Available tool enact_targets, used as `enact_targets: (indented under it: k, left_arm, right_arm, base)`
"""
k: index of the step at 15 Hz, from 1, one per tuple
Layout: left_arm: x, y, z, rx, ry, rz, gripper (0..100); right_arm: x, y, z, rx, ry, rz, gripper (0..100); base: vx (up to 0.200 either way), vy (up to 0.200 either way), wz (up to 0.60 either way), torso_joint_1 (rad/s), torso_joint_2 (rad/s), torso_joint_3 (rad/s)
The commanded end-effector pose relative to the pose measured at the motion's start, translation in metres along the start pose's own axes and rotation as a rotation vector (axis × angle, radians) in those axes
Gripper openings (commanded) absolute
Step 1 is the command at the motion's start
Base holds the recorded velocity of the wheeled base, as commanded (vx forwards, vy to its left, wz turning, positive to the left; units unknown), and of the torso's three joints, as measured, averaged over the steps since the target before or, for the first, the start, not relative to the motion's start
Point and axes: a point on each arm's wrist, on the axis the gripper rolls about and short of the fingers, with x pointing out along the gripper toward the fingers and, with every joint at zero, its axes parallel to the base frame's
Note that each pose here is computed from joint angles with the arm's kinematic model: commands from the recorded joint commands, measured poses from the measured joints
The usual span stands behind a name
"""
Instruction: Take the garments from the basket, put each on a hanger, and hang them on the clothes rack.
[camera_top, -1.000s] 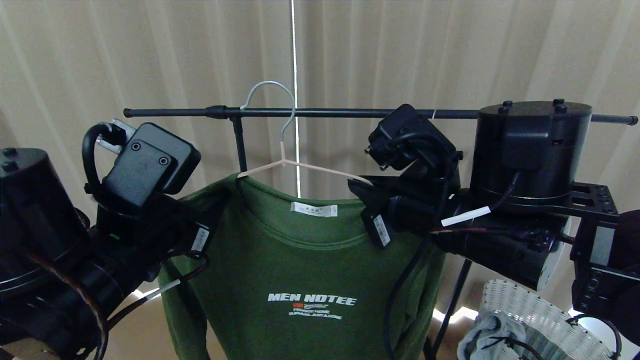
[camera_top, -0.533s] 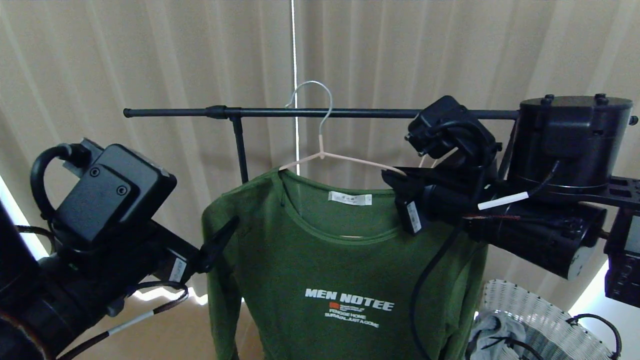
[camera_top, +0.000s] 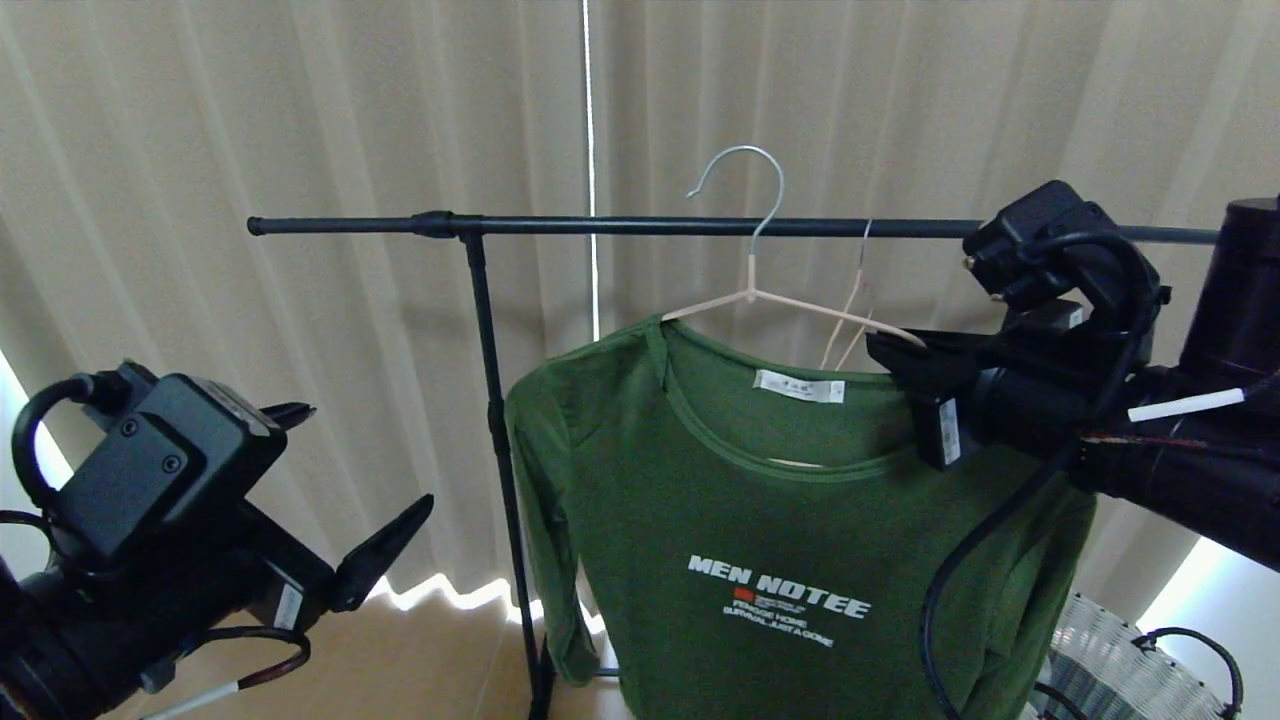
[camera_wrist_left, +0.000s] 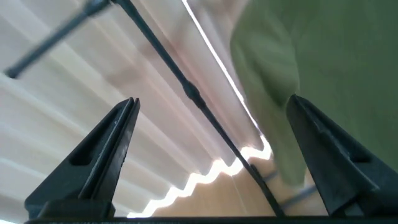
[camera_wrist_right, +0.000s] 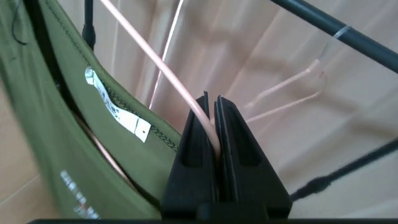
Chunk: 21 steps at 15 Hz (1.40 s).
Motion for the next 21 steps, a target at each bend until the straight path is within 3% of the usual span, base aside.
enact_targets:
  k: [1, 3, 4, 7, 11, 12, 15, 19, 21]
  left_arm:
    - [0.000, 0.001, -0.011, -0.003, 0.009, -0.054, 100]
    - [0.002, -0.001, -0.010, -0.004, -0.014, -0.106, 100]
    - [0.010, -0.003, -0.014, -0.007, 0.014, -0.127, 100]
    - [0.019, -0.004, -0.017, 0.000, 0.041, -0.130, 100]
    - [0.028, 0.000, -0.016, -0.011, 0.059, -0.112, 100]
    - [0.028, 0.001, -0.017, -0.009, 0.063, -0.107, 0]
    - [0.025, 0.005, -0.020, -0.009, 0.073, -0.083, 0]
    - [0.020, 0.020, -0.041, 0.026, 0.166, 0.006, 0]
    - [0.018, 0.022, -0.045, 0.027, 0.181, 0.020, 0]
  right_arm:
    - [-0.013, -0.005, 0.003, 0.008, -0.030, 0.002, 0]
    - [-0.018, -0.005, 0.005, 0.011, -0.051, 0.033, 0]
    - [-0.021, -0.005, 0.006, 0.014, -0.069, 0.073, 0]
    - [-0.026, -0.006, 0.008, 0.024, -0.147, 0.131, 0]
    - [-0.029, -0.004, 0.006, 0.022, -0.175, 0.173, 0]
    - [-0.029, -0.005, 0.006, 0.023, -0.174, 0.170, 0]
    - [-0.028, -0.004, 0.005, 0.022, -0.169, 0.167, 0]
    - [-0.025, -0.011, 0.004, 0.025, -0.160, 0.126, 0]
    - [-0.025, -0.012, 0.005, 0.024, -0.161, 0.124, 0]
  base:
    - [0.000, 0.000, 0.00, 0.000, 0.00, 0.000]
    - [0.000, 0.000, 0.00, 0.000, 0.00, 0.000]
    - [0.000, 0.000, 0.00, 0.000, 0.00, 0.000]
    - [0.000, 0.000, 0.00, 0.000, 0.00, 0.000]
    - [0.000, 0.000, 0.00, 0.000, 0.00, 0.000]
    - [0.000, 0.000, 0.00, 0.000, 0.00, 0.000]
    - [0.000, 0.000, 0.00, 0.000, 0.00, 0.000]
    - [0.000, 0.000, 0.00, 0.000, 0.00, 0.000]
    - [0.000, 0.000, 0.00, 0.000, 0.00, 0.000]
